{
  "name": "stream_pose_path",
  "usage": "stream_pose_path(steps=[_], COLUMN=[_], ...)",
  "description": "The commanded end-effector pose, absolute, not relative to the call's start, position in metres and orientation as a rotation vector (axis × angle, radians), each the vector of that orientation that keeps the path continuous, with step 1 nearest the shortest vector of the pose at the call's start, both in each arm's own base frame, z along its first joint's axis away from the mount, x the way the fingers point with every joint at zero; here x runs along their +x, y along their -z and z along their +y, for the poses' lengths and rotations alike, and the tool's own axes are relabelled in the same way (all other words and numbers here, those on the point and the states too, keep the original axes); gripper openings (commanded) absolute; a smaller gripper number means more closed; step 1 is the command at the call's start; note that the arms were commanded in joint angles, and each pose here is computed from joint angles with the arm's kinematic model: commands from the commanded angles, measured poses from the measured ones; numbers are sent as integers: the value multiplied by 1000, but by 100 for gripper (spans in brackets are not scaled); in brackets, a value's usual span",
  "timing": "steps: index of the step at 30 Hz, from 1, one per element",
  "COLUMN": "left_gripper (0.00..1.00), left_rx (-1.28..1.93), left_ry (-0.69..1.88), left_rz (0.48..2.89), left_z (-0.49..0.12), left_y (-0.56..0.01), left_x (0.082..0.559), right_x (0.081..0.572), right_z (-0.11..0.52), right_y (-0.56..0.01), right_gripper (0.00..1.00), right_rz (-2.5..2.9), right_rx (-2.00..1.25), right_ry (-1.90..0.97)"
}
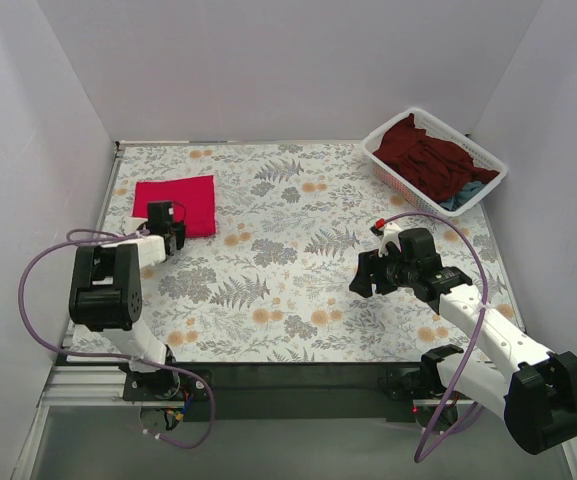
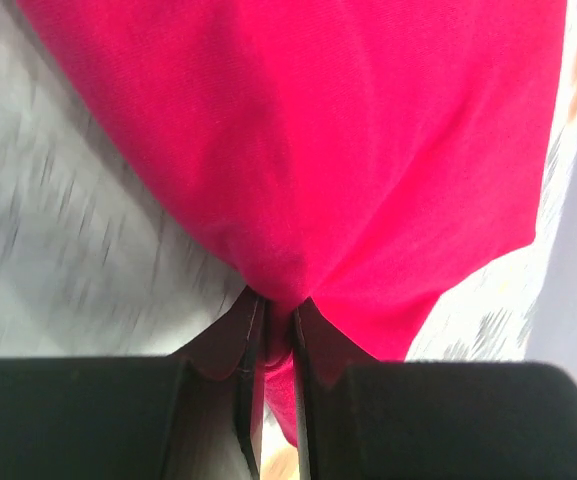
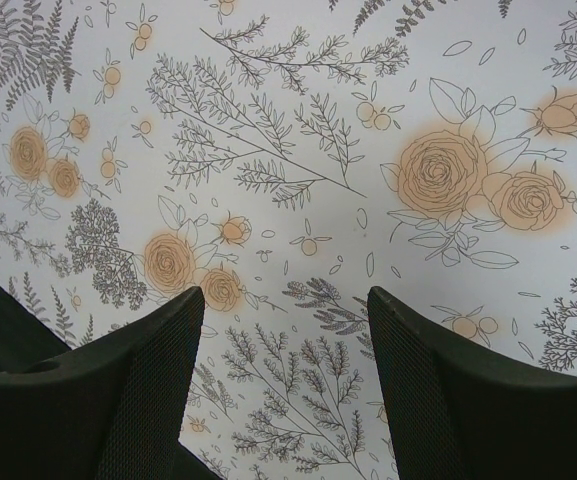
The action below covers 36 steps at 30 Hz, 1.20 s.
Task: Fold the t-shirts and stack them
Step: Neatly place the folded tshirt to the corner, then reset both grippers
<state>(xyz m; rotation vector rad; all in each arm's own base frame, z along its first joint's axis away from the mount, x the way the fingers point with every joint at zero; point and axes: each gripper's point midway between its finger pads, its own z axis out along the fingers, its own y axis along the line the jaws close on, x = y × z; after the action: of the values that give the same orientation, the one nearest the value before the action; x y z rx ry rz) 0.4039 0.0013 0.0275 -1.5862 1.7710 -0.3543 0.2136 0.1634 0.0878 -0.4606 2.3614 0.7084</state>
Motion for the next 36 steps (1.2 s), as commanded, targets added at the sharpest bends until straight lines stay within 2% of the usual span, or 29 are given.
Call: stream_pose_path(steps=[1, 5, 6, 12, 18, 22, 31, 32, 33, 35, 36], left_gripper=[0, 0, 0, 0, 0, 0, 0, 5, 19, 36, 48], left_rx=[-1756, -1651, -1658, -1552, -1465, -1404, -1350, -1338, -1322, -1328, -1350], left_ry=[419, 415, 390, 350, 297, 285, 205, 219, 251, 293, 294], left_rz=[1603, 1659, 1711, 1796, 1934, 1941, 1960, 1973, 1989, 1977, 1983], left_z=[34, 62, 63, 88, 105, 119, 143, 141, 136, 130, 127], left_y=[-37, -45, -28, -17, 7, -1, -4, -3, -5, -16, -11], left_x=[436, 475, 475, 511, 527, 548, 560, 561, 561, 559, 549], right_x=[218, 220, 219, 223, 225, 224, 224, 224, 224, 225, 226], right_z=[164, 164, 164, 166, 165, 165, 165, 165, 166, 169, 170], right_y=[-97, -97, -97, -96, -92, -90, -92, -92, -94, -99, -102], right_gripper=[73, 73, 73, 73, 73, 73, 73, 73, 73, 74, 74], right_rz=[2326, 2330, 2336, 2349, 2367, 2378, 2370, 2369, 2367, 2356, 2348], right_rx=[-472, -471, -474, -480, -480, -480, -477, -475, -473, -472, -473], right_ry=[-702, -694, -694, -690, -688, -689, -688, -692, -695, -713, -719])
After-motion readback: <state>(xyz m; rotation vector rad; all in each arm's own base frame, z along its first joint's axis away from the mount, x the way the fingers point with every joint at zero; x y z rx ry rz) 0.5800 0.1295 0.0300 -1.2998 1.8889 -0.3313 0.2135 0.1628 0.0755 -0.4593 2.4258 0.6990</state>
